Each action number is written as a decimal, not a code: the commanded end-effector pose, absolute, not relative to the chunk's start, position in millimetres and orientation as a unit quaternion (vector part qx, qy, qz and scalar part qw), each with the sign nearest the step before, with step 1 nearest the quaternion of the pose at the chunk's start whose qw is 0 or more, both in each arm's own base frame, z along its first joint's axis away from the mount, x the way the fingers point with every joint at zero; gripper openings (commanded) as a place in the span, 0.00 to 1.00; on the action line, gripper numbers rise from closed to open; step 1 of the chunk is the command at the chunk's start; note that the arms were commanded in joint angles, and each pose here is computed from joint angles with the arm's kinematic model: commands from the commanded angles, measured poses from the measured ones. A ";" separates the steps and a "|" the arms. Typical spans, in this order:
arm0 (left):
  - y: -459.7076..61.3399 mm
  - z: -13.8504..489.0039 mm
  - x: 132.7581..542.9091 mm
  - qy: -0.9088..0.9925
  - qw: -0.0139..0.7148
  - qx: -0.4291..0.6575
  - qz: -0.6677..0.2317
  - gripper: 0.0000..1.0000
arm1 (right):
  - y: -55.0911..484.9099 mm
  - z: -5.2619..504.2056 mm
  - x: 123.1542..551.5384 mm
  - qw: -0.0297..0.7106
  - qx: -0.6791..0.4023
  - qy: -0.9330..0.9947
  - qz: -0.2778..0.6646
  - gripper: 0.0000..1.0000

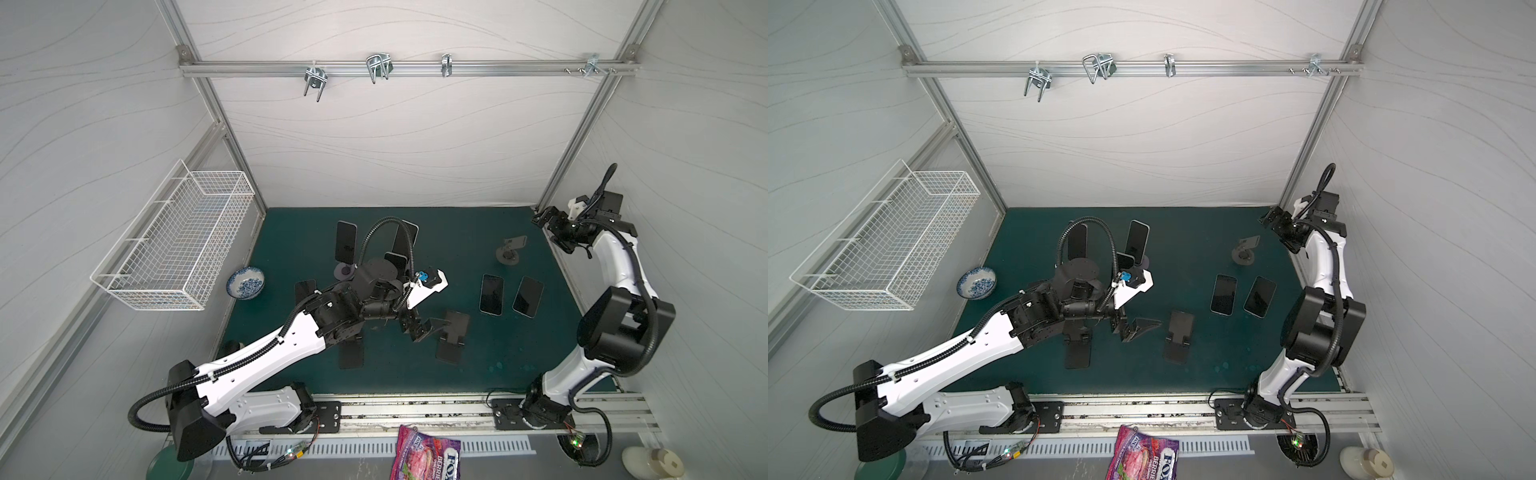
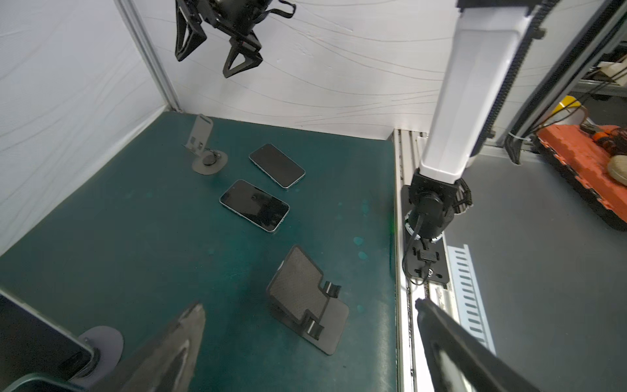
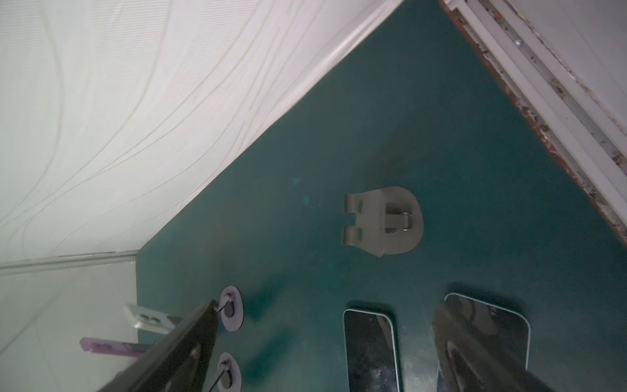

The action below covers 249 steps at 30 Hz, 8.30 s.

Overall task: Remove the phone from the phone stand
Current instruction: Move the phone stand to the top-right of the table, then remove the phone from the phone stand.

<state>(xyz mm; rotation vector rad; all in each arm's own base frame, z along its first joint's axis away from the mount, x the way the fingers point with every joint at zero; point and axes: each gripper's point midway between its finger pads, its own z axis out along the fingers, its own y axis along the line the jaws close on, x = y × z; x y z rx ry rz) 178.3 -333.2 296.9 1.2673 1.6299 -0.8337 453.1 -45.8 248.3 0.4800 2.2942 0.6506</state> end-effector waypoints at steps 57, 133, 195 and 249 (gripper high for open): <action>-113.8 317.3 262.4 0.848 0.479 0.063 -0.215 0.98 | 259.7 300.7 263.9 0.404 -0.037 0.905 0.126 0.99; -40.4 221.4 249.1 0.885 0.465 0.004 -0.025 0.97 | 395.3 223.7 272.9 0.385 -0.075 0.916 0.091 0.98; -37.3 214.7 249.1 0.889 0.457 0.008 0.009 0.97 | 370.4 176.6 301.0 0.358 0.063 0.932 -0.004 0.91; -42.5 214.8 248.4 0.888 0.459 0.021 0.006 0.97 | 379.2 151.7 346.3 0.360 0.110 0.926 -0.005 0.90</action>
